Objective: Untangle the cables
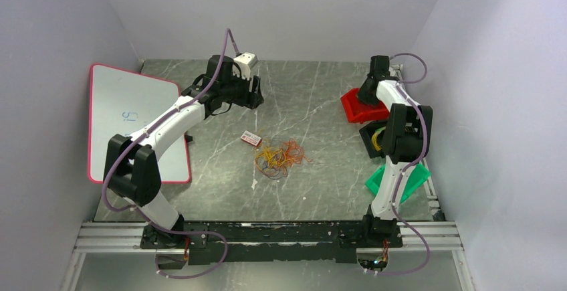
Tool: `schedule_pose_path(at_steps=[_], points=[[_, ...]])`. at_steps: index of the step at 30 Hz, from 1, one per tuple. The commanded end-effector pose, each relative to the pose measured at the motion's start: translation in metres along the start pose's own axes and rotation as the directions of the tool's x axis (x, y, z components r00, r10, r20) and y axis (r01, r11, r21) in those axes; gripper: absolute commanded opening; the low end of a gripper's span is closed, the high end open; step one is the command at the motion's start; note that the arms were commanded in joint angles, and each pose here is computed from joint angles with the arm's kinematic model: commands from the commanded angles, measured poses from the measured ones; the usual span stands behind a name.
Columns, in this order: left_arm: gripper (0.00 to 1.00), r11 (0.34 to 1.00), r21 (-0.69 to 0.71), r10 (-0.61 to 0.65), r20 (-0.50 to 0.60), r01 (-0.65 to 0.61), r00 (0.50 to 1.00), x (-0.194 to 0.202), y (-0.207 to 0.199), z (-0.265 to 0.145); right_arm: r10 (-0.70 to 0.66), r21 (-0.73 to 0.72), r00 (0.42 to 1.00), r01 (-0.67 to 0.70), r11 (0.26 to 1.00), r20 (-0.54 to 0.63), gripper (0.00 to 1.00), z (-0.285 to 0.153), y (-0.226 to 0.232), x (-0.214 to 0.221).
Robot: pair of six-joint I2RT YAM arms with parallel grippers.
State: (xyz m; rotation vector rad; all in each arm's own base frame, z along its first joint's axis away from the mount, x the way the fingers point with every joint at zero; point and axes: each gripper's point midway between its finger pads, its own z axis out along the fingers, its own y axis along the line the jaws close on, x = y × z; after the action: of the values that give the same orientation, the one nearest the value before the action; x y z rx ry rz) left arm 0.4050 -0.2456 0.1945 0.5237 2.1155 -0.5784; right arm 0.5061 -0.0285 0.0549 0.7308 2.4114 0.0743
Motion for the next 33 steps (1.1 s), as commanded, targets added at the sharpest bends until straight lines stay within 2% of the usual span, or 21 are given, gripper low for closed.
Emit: schedule_pose_path(at_steps=[1,8,26,28,33], points=[[0.68,1.000,0.006,0.018,0.027,-0.018,0.999,-0.014,0.000,-0.001,0.096,0.003,0.994,-0.096,0.995,0.043,0.00,0.000,-0.004,-0.015],[0.68,1.000,0.005,0.020,0.028,-0.020,0.999,-0.015,0.000,-0.001,0.148,-0.020,0.989,-0.148,0.989,0.008,0.00,0.011,-0.005,-0.010],[0.68,1.000,0.000,0.020,0.026,-0.021,0.999,-0.014,0.001,-0.002,0.129,0.025,0.991,-0.128,0.991,-0.018,0.00,0.025,-0.018,0.006],[0.68,1.000,-0.001,0.022,0.027,-0.022,0.999,-0.015,0.001,-0.002,0.127,0.020,0.992,-0.127,0.992,-0.018,0.04,0.024,-0.017,0.005],[0.68,1.000,-0.004,0.022,0.027,-0.022,0.999,-0.015,0.001,-0.002,0.127,-0.024,0.992,-0.126,0.992,0.023,0.24,0.011,-0.008,-0.011]])
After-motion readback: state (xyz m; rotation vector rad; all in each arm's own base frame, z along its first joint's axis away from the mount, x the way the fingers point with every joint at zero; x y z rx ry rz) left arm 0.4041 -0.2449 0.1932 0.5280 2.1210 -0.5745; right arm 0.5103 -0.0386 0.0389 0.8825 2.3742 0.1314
